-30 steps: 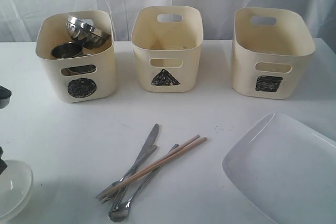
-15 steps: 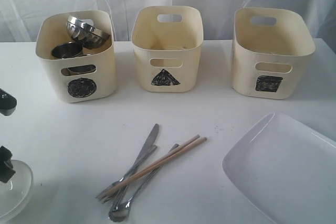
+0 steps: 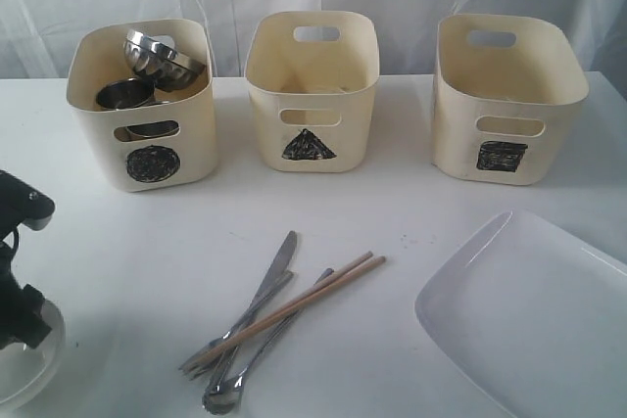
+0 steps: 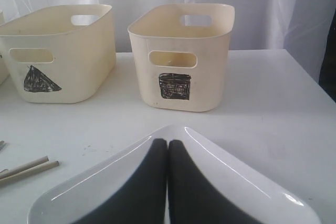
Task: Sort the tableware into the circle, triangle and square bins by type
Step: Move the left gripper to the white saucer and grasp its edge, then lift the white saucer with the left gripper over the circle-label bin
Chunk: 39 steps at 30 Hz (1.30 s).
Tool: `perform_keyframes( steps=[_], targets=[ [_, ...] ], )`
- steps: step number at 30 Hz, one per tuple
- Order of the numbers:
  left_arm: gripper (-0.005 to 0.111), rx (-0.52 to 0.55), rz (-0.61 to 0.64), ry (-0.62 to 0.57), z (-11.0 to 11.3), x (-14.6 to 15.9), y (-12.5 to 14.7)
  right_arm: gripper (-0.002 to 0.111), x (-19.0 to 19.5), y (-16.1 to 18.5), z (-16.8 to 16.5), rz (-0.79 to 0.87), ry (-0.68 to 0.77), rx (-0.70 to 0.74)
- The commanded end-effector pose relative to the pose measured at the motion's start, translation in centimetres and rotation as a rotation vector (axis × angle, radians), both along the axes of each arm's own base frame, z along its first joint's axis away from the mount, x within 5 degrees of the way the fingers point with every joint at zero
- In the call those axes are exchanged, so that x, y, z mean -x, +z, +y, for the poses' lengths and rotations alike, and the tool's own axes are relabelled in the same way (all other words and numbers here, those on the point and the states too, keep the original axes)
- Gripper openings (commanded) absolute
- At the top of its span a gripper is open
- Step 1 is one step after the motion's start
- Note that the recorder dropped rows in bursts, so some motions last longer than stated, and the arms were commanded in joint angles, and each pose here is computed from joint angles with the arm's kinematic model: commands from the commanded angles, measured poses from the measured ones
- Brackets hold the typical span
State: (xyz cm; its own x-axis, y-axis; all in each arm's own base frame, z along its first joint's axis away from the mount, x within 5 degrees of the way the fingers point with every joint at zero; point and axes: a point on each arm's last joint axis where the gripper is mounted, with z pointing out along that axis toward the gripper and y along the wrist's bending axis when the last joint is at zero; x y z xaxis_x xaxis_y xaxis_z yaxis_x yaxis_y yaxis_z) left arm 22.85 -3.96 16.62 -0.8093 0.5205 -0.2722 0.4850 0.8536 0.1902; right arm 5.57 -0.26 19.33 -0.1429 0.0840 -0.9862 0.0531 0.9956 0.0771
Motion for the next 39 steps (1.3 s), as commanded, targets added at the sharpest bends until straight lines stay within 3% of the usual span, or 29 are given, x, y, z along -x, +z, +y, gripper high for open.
perform_keyframes(
  steps=[1,4,14,22,29,35,39],
  targets=[
    [0.067,-0.006,0.041,0.015,0.0,0.3,-0.6,0.000,0.0,-0.1,0.0,-0.004,0.004,0.007],
    [0.056,-0.002,0.044,0.018,0.0,0.3,-0.7,0.000,0.0,-0.1,0.0,-0.004,0.004,0.007],
    [0.001,-0.003,0.047,0.018,0.0,0.3,-0.7,0.000,0.0,-0.1,0.0,-0.004,0.004,0.007],
    [0.000,0.010,0.050,0.032,-0.1,0.4,-0.7,0.000,0.0,-0.1,0.0,-0.004,0.004,0.007],
    [0.000,0.063,0.015,0.124,-0.2,0.5,0.1,0.000,0.0,-0.1,0.0,-0.004,0.005,0.004],
    [0.000,0.095,-0.104,0.121,-0.1,0.6,3.0,0.000,0.0,-0.1,0.0,-0.004,0.005,0.004],
    [0.000,0.139,-0.264,0.115,-0.1,0.5,7.1,0.000,0.0,-0.1,0.0,-0.004,0.005,0.004]
  ],
)
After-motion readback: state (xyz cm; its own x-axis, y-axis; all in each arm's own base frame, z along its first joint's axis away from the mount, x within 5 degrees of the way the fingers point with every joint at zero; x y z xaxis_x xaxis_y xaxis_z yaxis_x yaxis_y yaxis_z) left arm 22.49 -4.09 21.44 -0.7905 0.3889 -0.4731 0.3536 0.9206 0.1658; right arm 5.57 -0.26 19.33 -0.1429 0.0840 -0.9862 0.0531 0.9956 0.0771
